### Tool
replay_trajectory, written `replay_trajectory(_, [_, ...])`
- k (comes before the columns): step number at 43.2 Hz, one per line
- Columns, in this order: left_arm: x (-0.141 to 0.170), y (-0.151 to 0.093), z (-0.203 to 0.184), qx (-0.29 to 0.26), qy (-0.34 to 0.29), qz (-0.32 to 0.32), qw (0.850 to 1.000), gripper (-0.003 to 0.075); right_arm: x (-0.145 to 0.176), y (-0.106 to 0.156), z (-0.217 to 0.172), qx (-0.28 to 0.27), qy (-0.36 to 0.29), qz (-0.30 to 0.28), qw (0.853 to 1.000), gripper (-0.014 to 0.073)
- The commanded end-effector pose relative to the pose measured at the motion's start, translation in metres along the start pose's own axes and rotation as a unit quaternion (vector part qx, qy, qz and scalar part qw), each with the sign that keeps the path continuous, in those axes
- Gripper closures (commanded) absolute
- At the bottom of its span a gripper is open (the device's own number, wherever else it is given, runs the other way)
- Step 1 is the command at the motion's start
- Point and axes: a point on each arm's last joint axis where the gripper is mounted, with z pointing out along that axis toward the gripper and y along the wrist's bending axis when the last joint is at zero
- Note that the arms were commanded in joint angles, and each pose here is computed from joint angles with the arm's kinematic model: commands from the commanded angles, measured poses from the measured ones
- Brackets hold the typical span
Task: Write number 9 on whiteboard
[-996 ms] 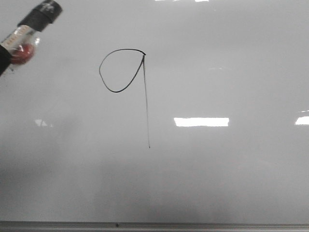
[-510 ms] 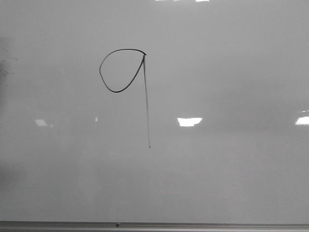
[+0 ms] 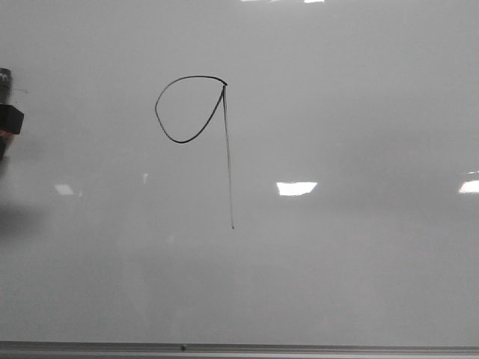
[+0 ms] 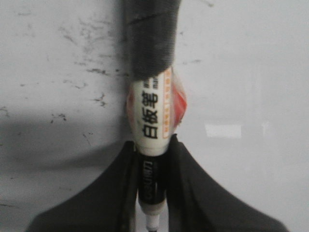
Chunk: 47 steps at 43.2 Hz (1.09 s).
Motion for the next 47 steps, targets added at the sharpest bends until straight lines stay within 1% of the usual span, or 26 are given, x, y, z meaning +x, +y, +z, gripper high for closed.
replay_trajectory(1, [-0.019, 0.0, -0.005, -0.008, -0.056, -0.009, 0.998, 0.0647, -0.011, -0.003, -0.002, 0.017, -0.03, 0.015, 0.999, 0.0663])
replay_trajectory(4, [-0.019, 0.0, -0.005, -0.008, -0.056, -0.009, 0.998, 0.0578, -0.011, -0.003, -0.002, 0.017, -0.03, 0.015, 0.999, 0.0663])
replay_trajectory(10, [-0.019, 0.0, -0.005, -0.008, -0.056, -0.009, 0.998, 0.047, -0.011, -0.003, -0.002, 0.019, -0.032, 0.015, 0.999, 0.0663])
replay_trajectory(21, [-0.019, 0.0, -0.005, -0.008, -0.056, -0.009, 0.998, 0.0339, -0.012, -0.004, -0.002, 0.024, -0.035, 0.015, 0.999, 0.0663])
replay_trajectory(25, [-0.02, 0.0, -0.007, -0.008, -0.058, -0.01, 0.998, 0.0307, -0.012, -0.005, -0.002, 0.027, -0.037, 0.015, 0.999, 0.0663])
replay_trajectory(30, [-0.024, -0.002, -0.018, 0.0, -0.065, -0.008, 0.998, 0.0305, -0.012, -0.005, -0.002, 0.028, -0.037, 0.015, 0.999, 0.0663])
replay_trajectory(35, [-0.033, -0.003, -0.043, 0.005, -0.101, -0.006, 0.995, 0.0323, -0.012, -0.005, -0.002, 0.028, -0.037, 0.015, 0.999, 0.0663])
replay_trajectory(40, [-0.036, -0.002, -0.078, 0.01, -0.15, -0.007, 0.989, 0.0344, -0.012, -0.005, -0.002, 0.028, -0.037, 0.015, 0.999, 0.0663])
replay_trajectory(43, [-0.032, -0.002, -0.103, 0.015, -0.183, -0.006, 0.983, 0.0377, -0.012, -0.005, -0.002, 0.028, -0.037, 0.015, 0.999, 0.0663])
replay_trajectory(44, [-0.029, -0.002, -0.107, 0.016, -0.184, -0.006, 0.983, 0.0389, -0.012, -0.005, -0.002, 0.027, -0.037, 0.015, 0.999, 0.0663])
replay_trajectory(46, [-0.023, -0.002, -0.125, 0.02, -0.205, -0.006, 0.978, 0.0425, -0.012, -0.005, -0.002, 0.026, -0.036, 0.015, 0.999, 0.0663])
replay_trajectory(47, [-0.019, -0.002, -0.129, 0.022, -0.206, -0.005, 0.978, 0.0442, -0.012, -0.005, -0.002, 0.026, -0.036, 0.015, 0.999, 0.0663])
